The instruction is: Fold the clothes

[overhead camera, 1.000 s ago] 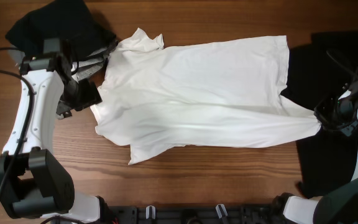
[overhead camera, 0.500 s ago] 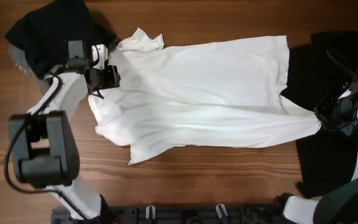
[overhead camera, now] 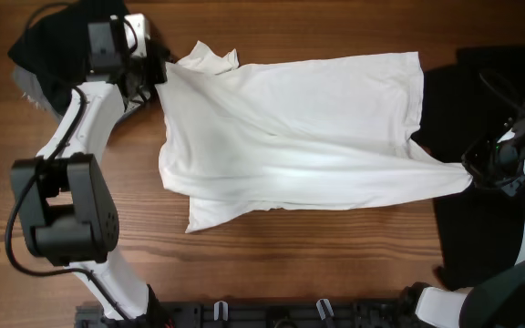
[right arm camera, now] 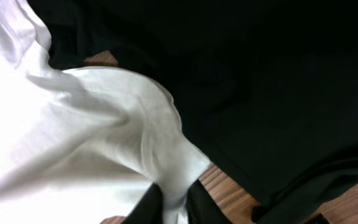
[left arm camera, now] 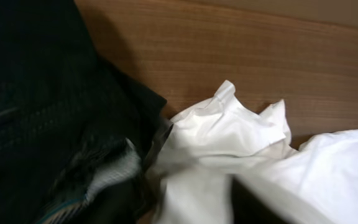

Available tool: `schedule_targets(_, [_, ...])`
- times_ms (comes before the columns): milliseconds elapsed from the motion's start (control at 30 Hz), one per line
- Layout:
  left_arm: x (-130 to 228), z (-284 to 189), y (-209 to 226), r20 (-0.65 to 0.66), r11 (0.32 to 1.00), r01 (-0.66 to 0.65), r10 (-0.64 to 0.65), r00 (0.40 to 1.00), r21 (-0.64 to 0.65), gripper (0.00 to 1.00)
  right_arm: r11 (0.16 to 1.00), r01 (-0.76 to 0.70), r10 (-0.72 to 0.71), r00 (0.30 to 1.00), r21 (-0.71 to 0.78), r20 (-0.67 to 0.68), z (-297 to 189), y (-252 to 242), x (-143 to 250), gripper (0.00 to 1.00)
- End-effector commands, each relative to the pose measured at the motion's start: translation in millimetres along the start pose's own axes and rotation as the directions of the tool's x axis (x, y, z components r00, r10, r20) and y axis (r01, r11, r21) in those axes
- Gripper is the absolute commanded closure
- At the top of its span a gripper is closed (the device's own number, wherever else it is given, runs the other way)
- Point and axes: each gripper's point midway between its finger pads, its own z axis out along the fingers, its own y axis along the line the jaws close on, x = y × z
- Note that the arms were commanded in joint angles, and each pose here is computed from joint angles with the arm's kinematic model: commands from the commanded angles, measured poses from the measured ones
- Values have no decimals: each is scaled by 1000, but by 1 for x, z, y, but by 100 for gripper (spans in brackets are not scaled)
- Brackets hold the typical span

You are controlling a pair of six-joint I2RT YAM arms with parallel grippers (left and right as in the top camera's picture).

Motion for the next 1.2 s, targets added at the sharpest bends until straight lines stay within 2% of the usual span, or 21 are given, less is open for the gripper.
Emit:
schedule_targets(0, [22,-12,-9,-106,1000,23,-21,994,16,19,1000,5,-5,1000,0,-4,1,1,-1,80])
schedule_targets(100, [59,-30,-11,-268,998,60,-56,962,6,18,1000,5,-5,1000,0,-6,1,1,0,76])
schedule_targets(167, [70,-54,-16,-323,997,72,-69,944,-2,19,1000,6,-6,1000,2,-11,1,1,1,75])
schedule_targets(267, [92,-93,-22,-424,995,95,-95,901,-21,26,1000,9,-9,1000,7,-27,1,-1,5,75])
schedule_targets(367, [140,-117,-22,-597,989,135,-148,789,-67,32,1000,13,-13,999,8,-30,1,-1,6,75])
schedule_targets(433, [174,-122,-26,-672,973,207,-223,706,-105,33,1000,14,-14,999,8,-30,1,-1,6,75])
schedule_targets(533, [227,-128,-50,-784,947,317,-236,574,-53,34,1000,15,-14,999,8,-31,1,-1,6,74])
schedule_targets(600, [260,-136,-57,-838,947,318,-212,503,-48,39,1000,14,-14,999,8,-31,1,-1,6,72])
schedule_targets(667, [289,-142,-59,-871,947,313,-207,445,-65,40,1000,14,-14,999,8,-31,1,-1,6,71])
schedule_targets(767, [313,-147,-58,-892,946,314,-211,399,-83,40,1000,14,-14,999,7,-30,1,-1,6,71])
schedule_targets(867, [323,-136,-54,-876,949,308,-206,436,-70,37,1000,14,-14,999,7,-30,1,-1,6,71])
schedule_targets(900, [326,-130,-53,-865,948,310,-210,456,-67,39,1000,13,-13,999,7,-30,1,-1,6,71])
schedule_targets(933, [328,-125,-52,-857,948,312,-213,469,-65,47,1000,14,-14,999,7,-30,1,-1,6,71])
schedule_targets(1000, [328,-122,-52,-849,943,322,-233,474,-79,81,1000,14,-14,999,7,-30,1,-1,6,71])
schedule_targets(1033, [328,-122,-53,-849,942,328,-232,474,-74,92,1000,13,-13,999,7,-29,1,-1,6,71])
schedule_targets(1067, [328,-123,-53,-850,938,337,-244,466,-85,96,1000,13,-12,1000,6,-26,1,0,5,71])
schedule_targets(1167, [322,-134,-47,-857,918,373,-299,420,-138,96,1000,12,-12,1000,5,-22,1,0,4,71])
